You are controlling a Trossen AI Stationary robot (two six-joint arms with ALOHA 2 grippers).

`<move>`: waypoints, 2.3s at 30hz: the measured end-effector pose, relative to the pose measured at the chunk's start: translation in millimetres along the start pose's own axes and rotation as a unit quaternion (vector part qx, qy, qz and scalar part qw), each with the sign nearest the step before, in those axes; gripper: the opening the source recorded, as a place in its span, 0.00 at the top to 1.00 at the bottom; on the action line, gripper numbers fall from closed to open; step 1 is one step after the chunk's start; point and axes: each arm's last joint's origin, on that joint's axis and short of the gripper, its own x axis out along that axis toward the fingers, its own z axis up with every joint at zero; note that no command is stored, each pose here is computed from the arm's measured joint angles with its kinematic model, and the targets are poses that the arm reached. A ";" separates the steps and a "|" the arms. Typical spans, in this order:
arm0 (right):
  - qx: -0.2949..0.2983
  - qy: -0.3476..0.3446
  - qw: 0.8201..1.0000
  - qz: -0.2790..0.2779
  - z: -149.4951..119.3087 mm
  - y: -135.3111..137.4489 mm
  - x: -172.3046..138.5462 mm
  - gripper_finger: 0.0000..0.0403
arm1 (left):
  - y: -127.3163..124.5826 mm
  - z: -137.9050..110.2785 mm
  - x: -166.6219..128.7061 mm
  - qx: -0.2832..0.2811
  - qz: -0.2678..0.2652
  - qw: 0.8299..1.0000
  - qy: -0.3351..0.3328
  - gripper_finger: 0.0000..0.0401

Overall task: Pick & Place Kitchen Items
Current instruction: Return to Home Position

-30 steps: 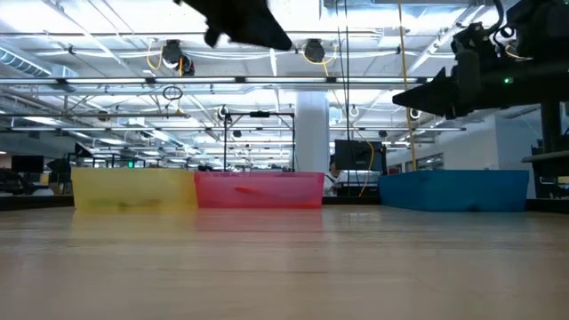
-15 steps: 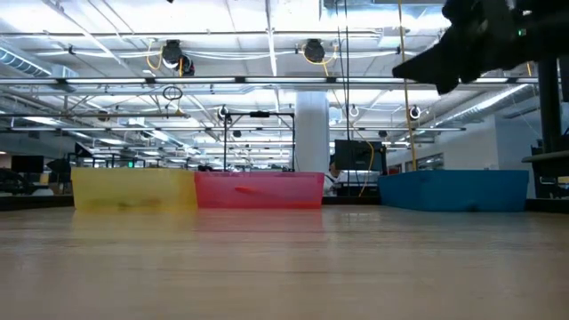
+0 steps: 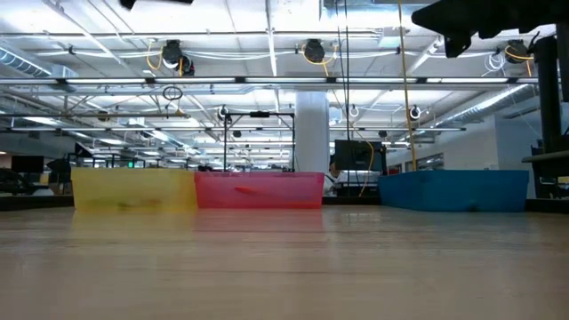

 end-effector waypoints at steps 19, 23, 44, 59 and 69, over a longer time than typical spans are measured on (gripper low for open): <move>-0.004 0.031 0.995 0.095 -3.0 -2.0 -18.0 1.00 | 20.1 -108.0 -8.4 -0.004 -0.089 0.991 -0.104 1.00; -0.003 0.038 0.995 0.097 -3.8 -4.6 -24.1 1.00 | 21.7 -123.8 -9.9 0.002 -0.118 0.979 -0.166 1.00; 0.010 -0.037 0.991 0.129 -41.0 -15.6 -55.2 1.00 | 35.1 -160.0 -19.3 0.036 -0.121 0.958 -0.257 1.00; -0.002 -0.041 0.991 0.130 -59.6 -18.6 -63.3 1.00 | 45.5 -159.4 -9.3 0.080 -0.111 0.955 -0.264 1.00; -0.015 -0.020 0.991 0.132 -65.2 -18.2 -62.6 1.00 | 51.3 -164.5 -1.3 0.059 -0.133 0.961 -0.233 1.00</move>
